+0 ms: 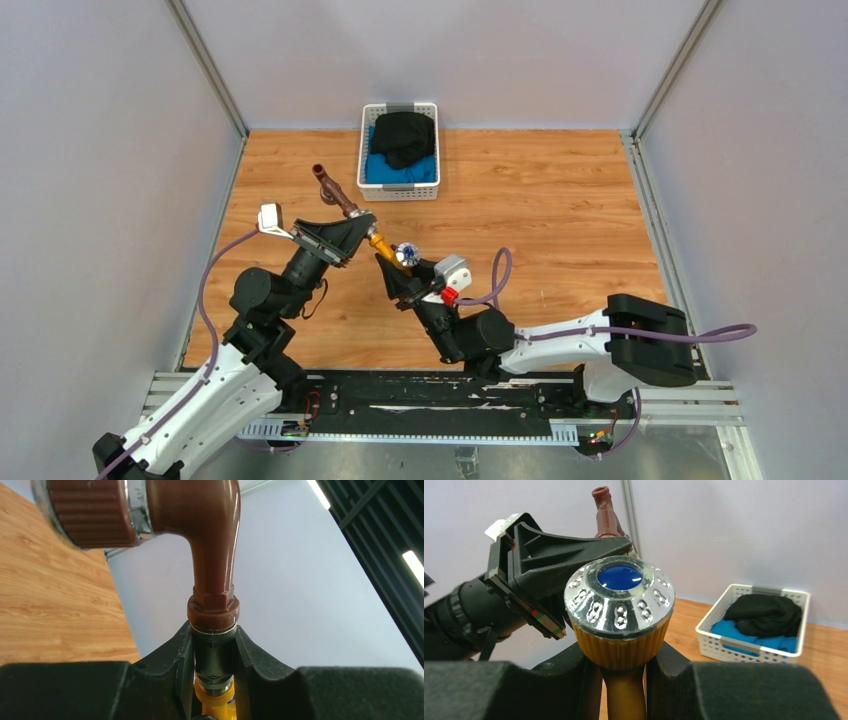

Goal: Install the water faucets
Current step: Install the water faucet onto the adaptor.

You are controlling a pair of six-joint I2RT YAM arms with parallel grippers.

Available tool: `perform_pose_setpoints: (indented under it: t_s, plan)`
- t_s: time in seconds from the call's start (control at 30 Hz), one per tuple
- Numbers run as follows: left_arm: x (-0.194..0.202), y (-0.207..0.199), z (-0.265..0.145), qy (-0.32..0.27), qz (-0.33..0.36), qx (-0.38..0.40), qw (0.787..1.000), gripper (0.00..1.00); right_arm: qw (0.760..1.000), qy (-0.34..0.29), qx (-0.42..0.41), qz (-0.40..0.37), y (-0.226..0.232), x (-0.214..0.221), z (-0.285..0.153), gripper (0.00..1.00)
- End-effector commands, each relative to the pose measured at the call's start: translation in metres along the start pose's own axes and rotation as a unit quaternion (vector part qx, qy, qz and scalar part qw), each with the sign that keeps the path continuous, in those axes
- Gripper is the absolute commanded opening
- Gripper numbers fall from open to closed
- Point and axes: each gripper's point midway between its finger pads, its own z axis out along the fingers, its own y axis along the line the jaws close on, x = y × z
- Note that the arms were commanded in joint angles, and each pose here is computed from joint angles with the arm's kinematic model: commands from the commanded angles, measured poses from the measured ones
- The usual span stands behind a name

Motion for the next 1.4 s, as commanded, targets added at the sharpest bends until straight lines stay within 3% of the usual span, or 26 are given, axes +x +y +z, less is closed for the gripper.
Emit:
perform_pose_setpoints:
  t_s: [0.0, 0.3, 0.77, 1.17, 1.37]
  plan:
    - [0.005, -0.043, -0.014, 0.016, 0.029, 0.111, 0.993, 0.0, 0.986, -0.049, 0.089, 0.133, -0.054, -0.033, 0.011, 0.0]
    - [0.016, -0.057, -0.02, 0.033, 0.054, 0.185, 0.981, 0.0, 0.974, -0.049, 0.042, 0.217, -0.055, -0.044, 0.013, 0.0]
    - [0.03, -0.074, -0.03, 0.051, 0.081, 0.275, 0.957, 0.0, 0.93, -0.021, 0.02, 0.367, -0.076, -0.036, 0.023, 0.0]
    - [0.044, -0.09, -0.035, 0.089, 0.106, 0.323, 0.936, 0.0, 0.907, 0.025, -0.026, 0.42, -0.079, -0.044, 0.035, 0.0]
    - [0.044, -0.086, -0.03, 0.085, 0.135, 0.309, 0.938, 0.0, 0.893, 0.06, -0.026, 0.445, -0.08, -0.049, 0.03, 0.0]
